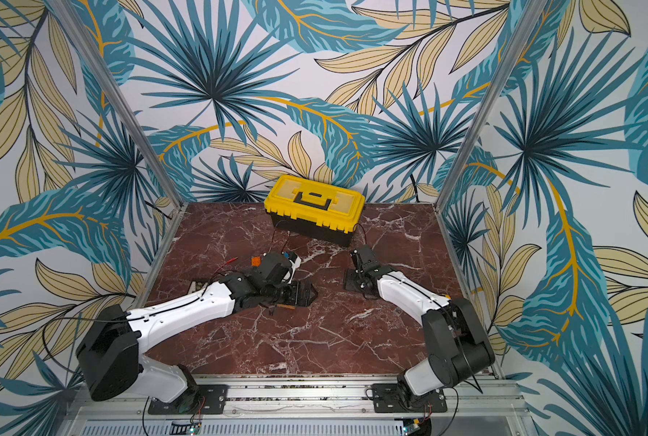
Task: Assemble the number 5 with lego
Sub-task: Pick up the lego brick from the center of the board.
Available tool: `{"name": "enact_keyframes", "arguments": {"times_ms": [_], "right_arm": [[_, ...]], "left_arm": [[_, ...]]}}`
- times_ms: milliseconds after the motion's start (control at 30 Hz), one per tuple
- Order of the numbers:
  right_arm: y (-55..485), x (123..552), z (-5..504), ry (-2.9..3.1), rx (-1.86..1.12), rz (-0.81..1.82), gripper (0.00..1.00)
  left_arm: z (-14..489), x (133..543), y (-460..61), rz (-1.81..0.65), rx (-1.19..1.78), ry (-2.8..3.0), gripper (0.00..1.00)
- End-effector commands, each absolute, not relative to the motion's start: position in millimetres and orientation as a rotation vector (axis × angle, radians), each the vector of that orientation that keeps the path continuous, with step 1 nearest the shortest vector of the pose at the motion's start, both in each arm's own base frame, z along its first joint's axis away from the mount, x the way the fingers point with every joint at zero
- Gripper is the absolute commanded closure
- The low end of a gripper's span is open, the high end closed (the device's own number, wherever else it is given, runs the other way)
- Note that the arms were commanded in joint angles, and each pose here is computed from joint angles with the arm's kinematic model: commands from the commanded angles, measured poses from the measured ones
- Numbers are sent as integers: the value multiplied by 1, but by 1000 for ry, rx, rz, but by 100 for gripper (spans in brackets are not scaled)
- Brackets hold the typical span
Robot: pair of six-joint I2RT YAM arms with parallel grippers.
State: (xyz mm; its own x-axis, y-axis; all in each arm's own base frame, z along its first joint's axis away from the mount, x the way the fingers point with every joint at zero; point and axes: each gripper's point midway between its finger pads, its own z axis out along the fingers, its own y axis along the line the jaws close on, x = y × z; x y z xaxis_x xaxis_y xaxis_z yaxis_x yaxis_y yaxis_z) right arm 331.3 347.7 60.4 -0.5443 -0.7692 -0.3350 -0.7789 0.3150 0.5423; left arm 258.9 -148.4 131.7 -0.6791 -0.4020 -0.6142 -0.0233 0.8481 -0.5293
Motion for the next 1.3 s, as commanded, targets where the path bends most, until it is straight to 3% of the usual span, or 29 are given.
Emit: {"name": "enact_keyframes", "arguments": {"times_ms": [0,200,400,567,767,867,1000,1267], "right_arm": [[341,327,54,2594,-1522,1080,58],[346,340,54,2564,-1518,1052,52],[347,355,62,2533,-1497,951,40],[349,368,85,2495,-1445,877,39],[348,379,147,2375,-1328,723,38],[341,376,185,2292,-1161,686,38],[290,388,220,2202,-671,499,37],[162,346,151,2380,102,302,35]], "left_arm": [[130,260,-149,-637,-305,2254,0],[129,261,-151,-642,-304,2257,0],[127,261,-151,-651,-306,2260,0],[128,261,-153,-663,-304,2258,0],[133,259,-151,-666,-298,2248,0],[138,259,-155,-686,-270,2241,0],[143,260,-173,-756,-182,2270,0],[152,273,-221,-877,-43,2408,0]]}}
